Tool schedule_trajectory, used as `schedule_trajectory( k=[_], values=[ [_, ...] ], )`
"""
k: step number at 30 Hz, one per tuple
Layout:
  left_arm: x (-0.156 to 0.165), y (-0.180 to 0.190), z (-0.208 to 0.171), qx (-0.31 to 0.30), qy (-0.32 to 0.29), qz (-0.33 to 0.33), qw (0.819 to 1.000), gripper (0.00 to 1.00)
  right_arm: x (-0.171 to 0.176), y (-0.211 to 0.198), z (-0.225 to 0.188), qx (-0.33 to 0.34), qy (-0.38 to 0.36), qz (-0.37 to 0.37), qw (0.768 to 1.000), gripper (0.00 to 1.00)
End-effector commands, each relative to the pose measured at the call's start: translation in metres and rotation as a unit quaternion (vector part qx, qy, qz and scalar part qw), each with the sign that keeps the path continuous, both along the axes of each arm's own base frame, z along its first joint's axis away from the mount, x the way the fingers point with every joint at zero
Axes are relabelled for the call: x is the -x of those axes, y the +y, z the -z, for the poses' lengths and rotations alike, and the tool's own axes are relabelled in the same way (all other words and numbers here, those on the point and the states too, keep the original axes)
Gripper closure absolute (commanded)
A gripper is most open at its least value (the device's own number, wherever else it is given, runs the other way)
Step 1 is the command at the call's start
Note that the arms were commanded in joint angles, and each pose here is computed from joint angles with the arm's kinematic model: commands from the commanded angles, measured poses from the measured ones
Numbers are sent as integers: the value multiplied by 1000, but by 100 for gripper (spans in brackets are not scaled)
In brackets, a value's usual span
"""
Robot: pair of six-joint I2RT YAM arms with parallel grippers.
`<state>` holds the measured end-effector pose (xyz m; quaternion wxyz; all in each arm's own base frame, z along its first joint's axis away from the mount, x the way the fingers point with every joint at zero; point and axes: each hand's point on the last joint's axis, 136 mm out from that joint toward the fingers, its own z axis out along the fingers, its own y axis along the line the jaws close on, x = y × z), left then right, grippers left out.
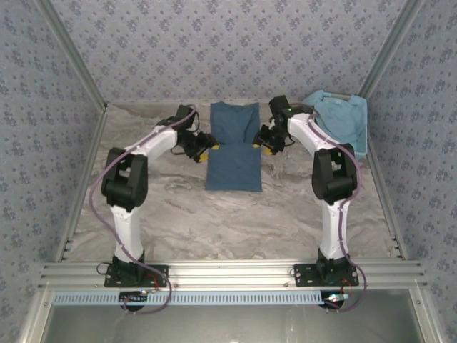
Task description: Fold and stack the t-shirts
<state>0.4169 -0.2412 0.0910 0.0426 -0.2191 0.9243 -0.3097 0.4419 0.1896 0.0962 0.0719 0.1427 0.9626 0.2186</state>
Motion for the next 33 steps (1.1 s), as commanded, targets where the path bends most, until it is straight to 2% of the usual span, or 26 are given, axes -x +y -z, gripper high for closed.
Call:
schedule_trajectory(
  k=[1,5,9,14,17,23,29,33],
  values=[
    [46,9,-7,7,14,-10,1000,49,36,-2,-11,0,-12,3,1000,55],
    [92,7,18,40,61,-39,997,48,89,14,6,-39,10,7,999,55],
    [103,-2,36,53,85,-57,993,46,122,17,29,-61,39,23,997,54],
    [106,1,58,31,108,-67,991,48,132,13,44,-68,60,36,995,54],
    [101,-1,66,30,107,-68,992,55,133,11,50,-68,67,44,994,54],
    [81,-8,65,36,85,-72,993,81,128,11,59,-74,74,62,993,54],
    [77,-12,61,36,80,-64,994,95,132,4,66,-51,98,71,991,57],
    [79,-10,60,30,79,-60,995,98,136,-3,66,-35,92,71,993,57]
  ],
)
